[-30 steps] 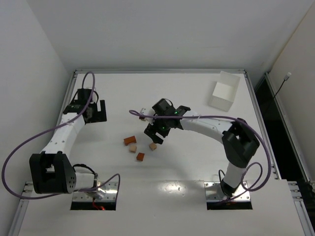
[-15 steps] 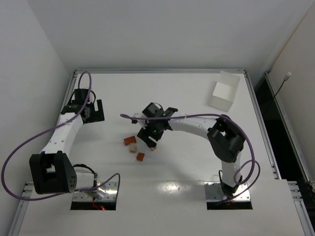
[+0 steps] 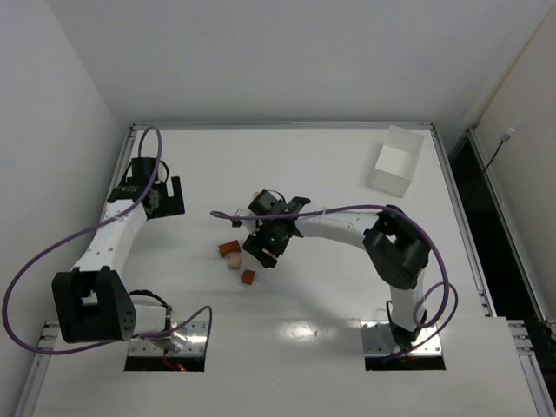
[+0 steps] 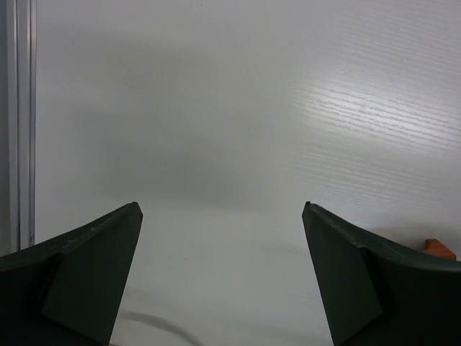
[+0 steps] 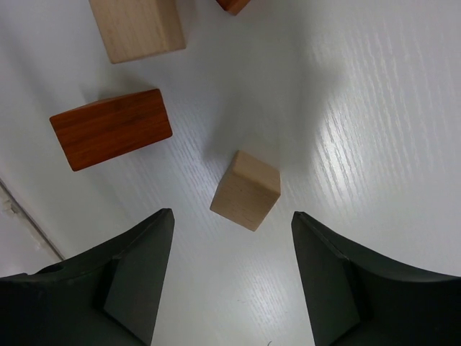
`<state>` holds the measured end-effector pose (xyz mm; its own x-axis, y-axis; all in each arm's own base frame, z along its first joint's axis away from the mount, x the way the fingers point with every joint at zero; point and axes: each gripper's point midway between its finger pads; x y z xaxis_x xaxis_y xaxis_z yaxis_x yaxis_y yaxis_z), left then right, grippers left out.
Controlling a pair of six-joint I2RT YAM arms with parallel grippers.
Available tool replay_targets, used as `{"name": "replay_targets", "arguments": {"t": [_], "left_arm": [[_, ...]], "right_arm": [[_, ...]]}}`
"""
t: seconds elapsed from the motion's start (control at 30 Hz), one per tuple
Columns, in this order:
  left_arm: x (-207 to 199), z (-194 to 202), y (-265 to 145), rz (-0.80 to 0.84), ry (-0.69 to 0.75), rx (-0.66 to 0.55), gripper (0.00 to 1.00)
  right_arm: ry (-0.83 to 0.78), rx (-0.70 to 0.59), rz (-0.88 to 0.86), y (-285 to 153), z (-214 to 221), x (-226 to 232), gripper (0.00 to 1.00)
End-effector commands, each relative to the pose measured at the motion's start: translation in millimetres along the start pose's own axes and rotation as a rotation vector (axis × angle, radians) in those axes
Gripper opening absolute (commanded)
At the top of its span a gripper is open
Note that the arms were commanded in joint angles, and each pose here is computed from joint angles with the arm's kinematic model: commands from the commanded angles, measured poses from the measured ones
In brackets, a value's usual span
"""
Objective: Build the wood block tower
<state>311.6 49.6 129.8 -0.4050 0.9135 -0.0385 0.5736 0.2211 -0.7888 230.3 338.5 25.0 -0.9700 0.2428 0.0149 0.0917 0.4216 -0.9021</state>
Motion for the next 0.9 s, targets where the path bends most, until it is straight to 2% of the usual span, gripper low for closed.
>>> {"name": "replay_targets", "arguments": {"t": [0.0, 0.1, 0.37, 0.43, 0.47, 0.57, 0.6, 0.7, 0.87], "left_arm": [[0, -8, -3, 0.014, -0.024, -0.039, 0.93], [3, -8, -2, 0.008, -0.031, -0.039, 0.93], [1, -6, 0, 0.014, -0.029, -0.028, 0.93], [1, -6, 0, 0.014, -0.029, -0.028, 0.93], [1, -6, 0, 0.014, -0.029, -0.028, 0.93], [2, -3, 1, 0.012, -0.019, -0.02, 0.93], [2, -5, 2, 0.014, -0.02, -0.028, 0.93], [1, 5, 5, 0.029, -0.007, -0.002, 0.93], [-7, 5, 1, 0.077, 0.001, -0.009, 0.93]], "right_arm": [[0.021, -0.014, 0.018, 3, -4, -5, 0.62], [0.03, -0.013, 0.018, 5, -5, -6, 0.57], [0.037, 0.018, 0.006, 14, 2, -5, 0.55], [0.046, 0.018, 0.006, 14, 2, -5, 0.47], [0.046, 0.026, 0.026, 17, 3, -9, 0.35], [0.045, 0.036, 0.053, 17, 5, -14, 0.14], [0.045, 0.04, 0.063, 17, 6, -15, 0.0], [0.047, 0.014, 0.139, 2, -5, -32, 0.0], [0.025, -0.102, 0.296, -58, -30, -77, 0.0]]}}
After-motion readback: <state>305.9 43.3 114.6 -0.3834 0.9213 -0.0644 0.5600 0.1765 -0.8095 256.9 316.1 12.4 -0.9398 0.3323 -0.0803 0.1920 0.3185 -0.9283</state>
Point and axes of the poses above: each gripper's point midway between its finger pads, its own y axis out along the fingers, its own x axis along the line the jaws close on, z = x × y, and after that the axes turned 11 degrees about -y, right-handed
